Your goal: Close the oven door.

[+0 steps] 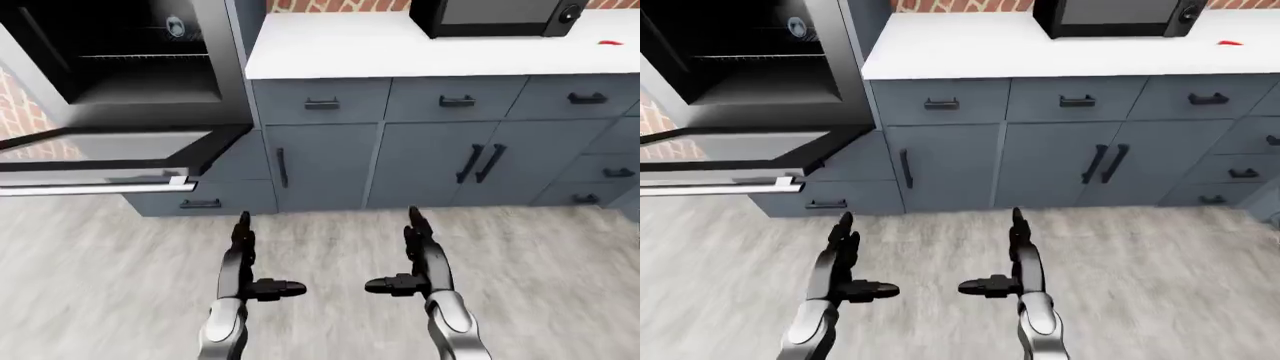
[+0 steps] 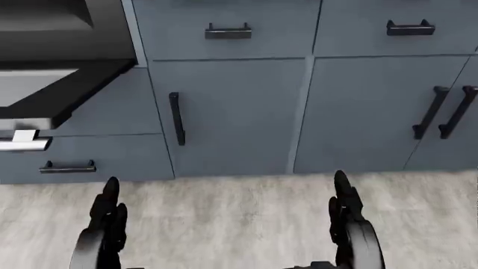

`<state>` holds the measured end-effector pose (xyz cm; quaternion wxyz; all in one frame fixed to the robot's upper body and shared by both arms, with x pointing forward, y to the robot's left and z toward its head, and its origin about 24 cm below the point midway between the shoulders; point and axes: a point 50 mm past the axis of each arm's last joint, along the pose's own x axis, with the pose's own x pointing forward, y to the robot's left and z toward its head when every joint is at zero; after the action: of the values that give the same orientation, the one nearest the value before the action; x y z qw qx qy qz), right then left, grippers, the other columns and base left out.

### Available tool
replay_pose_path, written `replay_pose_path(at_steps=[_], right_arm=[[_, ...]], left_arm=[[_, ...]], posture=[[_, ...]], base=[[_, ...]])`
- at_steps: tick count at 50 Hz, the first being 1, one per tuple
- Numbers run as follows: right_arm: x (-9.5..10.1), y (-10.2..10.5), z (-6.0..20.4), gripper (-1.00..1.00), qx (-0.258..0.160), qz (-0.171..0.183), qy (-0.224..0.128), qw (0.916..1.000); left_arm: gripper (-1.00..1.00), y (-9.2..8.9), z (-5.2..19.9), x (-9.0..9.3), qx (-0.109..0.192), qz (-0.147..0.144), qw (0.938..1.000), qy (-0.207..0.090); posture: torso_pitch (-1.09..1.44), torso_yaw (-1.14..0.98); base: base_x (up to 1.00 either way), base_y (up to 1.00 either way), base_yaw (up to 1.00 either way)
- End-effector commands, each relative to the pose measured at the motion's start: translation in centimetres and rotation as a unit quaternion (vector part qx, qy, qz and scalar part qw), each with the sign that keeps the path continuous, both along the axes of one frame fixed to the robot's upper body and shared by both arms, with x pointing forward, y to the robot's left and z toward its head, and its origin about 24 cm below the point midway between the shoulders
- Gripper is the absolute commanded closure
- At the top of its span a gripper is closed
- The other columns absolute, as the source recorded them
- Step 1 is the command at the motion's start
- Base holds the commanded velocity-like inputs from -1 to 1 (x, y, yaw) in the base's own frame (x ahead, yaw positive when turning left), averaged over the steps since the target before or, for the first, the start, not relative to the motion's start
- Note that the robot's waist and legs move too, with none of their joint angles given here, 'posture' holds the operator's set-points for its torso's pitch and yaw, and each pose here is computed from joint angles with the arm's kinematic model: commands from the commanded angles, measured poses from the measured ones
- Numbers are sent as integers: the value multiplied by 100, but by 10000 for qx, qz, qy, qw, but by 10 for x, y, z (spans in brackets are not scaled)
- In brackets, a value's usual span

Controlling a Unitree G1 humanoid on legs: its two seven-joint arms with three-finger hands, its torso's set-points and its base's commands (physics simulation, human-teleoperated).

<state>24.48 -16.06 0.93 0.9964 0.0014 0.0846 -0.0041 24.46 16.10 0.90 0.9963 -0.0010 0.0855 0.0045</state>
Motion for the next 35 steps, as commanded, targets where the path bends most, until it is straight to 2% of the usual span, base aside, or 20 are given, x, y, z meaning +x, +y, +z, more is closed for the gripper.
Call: replay_pose_path(at_steps=[1, 2, 3, 8, 10, 17, 18, 22, 27, 29, 35], right_arm=[[11, -1, 43, -100, 170, 154, -833, 9963], [12, -2, 48, -100, 201, 151, -906, 9956], [13, -3, 51, -100, 200, 151, -914, 9955], [14, -6, 72, -100, 163, 228, -1118, 9933], [13, -7, 81, -100, 150, 242, -1217, 9922], [17, -17, 122, -100, 58, 212, -1658, 9859], [17, -19, 131, -100, 50, 185, -1744, 9845], [15, -26, 163, -100, 96, 112, -2042, 9788], [10, -32, 187, -100, -23, 80, -2319, 9727], [9, -31, 189, -100, -137, 111, -2376, 9712], [10, -34, 191, -100, -108, 63, -2383, 9711]], left_arm=[[-100, -2, 55, 5, 62, -202, 9928, -1182], [-100, -2, 58, 6, 89, -211, 9926, -1189], [-100, 0, 61, 7, 308, -179, 9907, -1314], [-100, 3, 83, 5, 275, -172, 9864, -1611], [-100, 6, 94, 4, 172, -140, 9857, -1671], [-100, 13, 154, -3, 165, -116, 9725, -2319], [-100, 17, 168, -6, 134, -44, 9694, -2450], [-100, 31, 193, -8, 193, 162, 9626, -2697], [-100, 46, 209, -7, 287, 381, 9577, -2838], [-100, 48, 211, -8, 348, 415, 9564, -2869], [-100, 54, 214, -7, 404, 503, 9550, -2894]], posture=[[0, 0], [0, 0], [0, 0], [0, 0], [0, 0], [0, 0], [0, 0], [0, 0], [0, 0], [0, 0], [0, 0]], base=[[0, 0, 0], [0, 0, 0], [0, 0, 0], [0, 0, 0], [0, 0, 0], [0, 0, 0], [0, 0, 0], [0, 0, 0], [0, 0, 0], [0, 0, 0], [0, 16, 0]])
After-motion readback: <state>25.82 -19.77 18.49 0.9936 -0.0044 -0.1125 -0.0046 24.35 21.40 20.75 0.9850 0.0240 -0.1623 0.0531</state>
